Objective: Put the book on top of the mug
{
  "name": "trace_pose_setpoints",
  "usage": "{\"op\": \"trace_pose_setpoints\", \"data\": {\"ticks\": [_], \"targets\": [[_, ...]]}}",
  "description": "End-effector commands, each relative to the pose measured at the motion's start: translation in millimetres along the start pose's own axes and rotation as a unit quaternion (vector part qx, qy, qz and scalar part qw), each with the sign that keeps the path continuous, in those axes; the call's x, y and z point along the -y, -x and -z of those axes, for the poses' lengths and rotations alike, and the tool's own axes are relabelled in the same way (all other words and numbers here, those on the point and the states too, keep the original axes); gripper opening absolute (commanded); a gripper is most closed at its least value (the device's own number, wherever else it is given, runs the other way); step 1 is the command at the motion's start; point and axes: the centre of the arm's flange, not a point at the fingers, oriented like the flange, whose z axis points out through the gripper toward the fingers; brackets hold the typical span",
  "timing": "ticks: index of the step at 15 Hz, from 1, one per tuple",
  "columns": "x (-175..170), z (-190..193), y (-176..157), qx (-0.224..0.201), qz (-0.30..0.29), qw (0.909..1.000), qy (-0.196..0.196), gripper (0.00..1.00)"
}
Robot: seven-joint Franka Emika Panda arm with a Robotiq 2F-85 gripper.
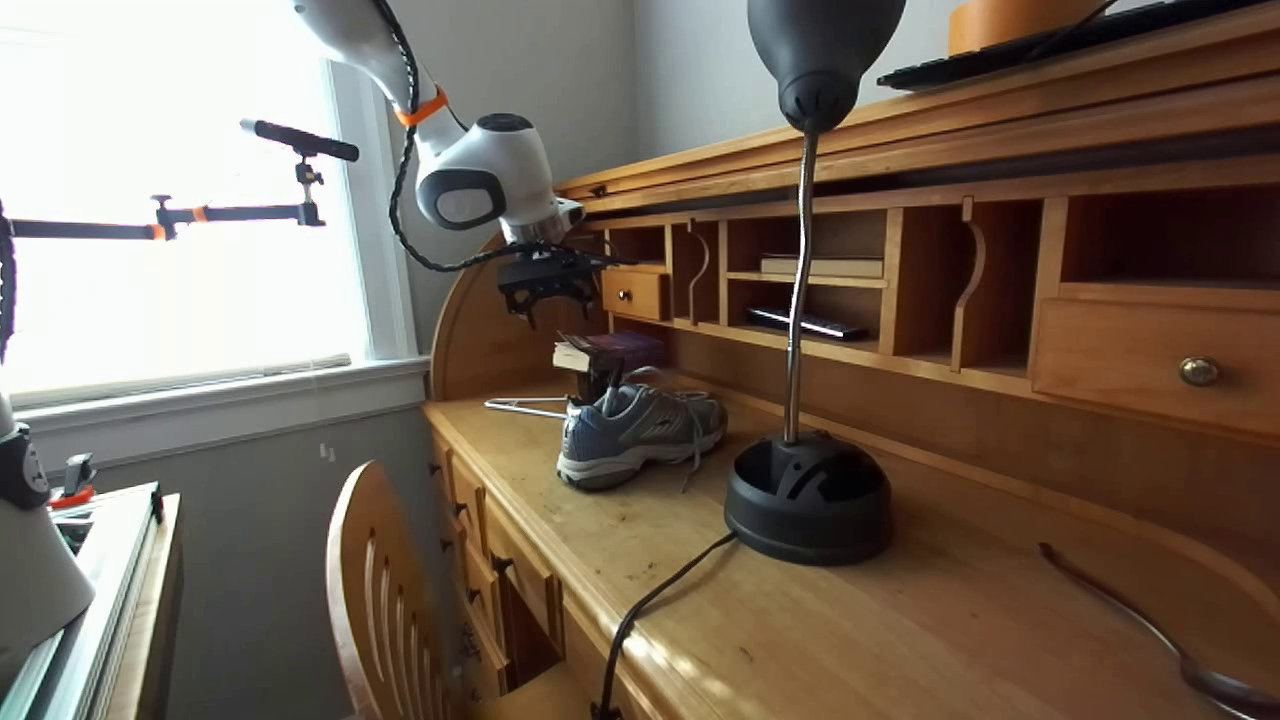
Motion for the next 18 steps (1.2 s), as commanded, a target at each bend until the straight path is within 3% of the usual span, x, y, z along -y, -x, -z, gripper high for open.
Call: {"op": "trace_pose_setpoints", "data": {"ticks": [1,7,12,15,18], "targets": [[11,24,-24,0.012,-0.043,0.9986,-0.028,1.00],[27,74,-49,0.057,-0.172,0.9834,-0.009,1.00],[35,102,-46,0.104,-0.263,0.9590,-0.010,1.00],[43,121,-56,0.113,-0.294,0.9490,-0.020,1.00],[59,149,-73,0.103,-0.302,0.9470,-0.036,1.00]]}}
